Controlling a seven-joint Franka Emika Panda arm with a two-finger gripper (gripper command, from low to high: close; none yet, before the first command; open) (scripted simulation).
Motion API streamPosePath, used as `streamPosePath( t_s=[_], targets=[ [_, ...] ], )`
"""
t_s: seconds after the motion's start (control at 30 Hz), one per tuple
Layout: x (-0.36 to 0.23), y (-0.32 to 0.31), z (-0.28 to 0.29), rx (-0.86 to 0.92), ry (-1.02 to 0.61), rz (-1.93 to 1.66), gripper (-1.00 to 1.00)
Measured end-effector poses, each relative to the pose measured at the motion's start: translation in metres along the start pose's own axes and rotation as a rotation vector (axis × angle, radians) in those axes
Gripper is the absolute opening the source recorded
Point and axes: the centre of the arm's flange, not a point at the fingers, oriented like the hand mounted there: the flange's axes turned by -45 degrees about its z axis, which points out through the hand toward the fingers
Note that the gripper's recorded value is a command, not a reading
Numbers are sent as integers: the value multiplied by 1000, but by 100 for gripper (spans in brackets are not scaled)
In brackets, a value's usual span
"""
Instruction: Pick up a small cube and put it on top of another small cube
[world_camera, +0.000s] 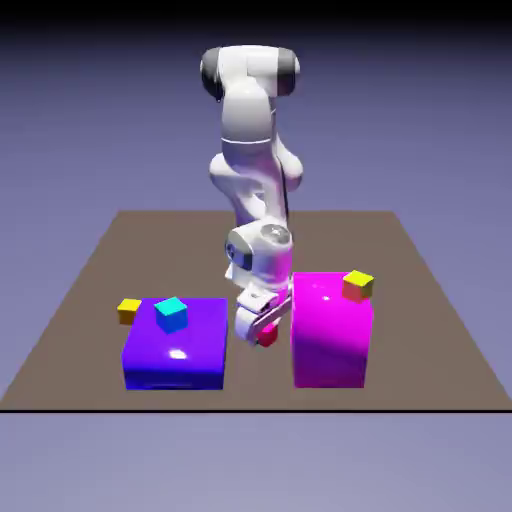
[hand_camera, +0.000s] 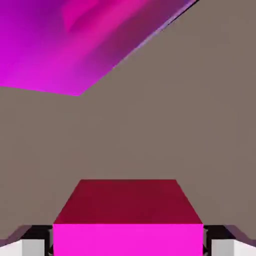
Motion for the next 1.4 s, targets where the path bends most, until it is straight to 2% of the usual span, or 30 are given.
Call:
streamPosePath(
  t_s=[0.5,0.93,1.1,1.27,1.4],
  targets=[
    [-5,-1,-59,4,-5,-2,-100],
    [-62,139,-116,67,176,295,-100],
    [-106,186,-140,80,274,413,-100],
    [-220,219,-138,121,286,893,-100],
    [-316,223,-138,154,294,1269,-100]
  ],
)
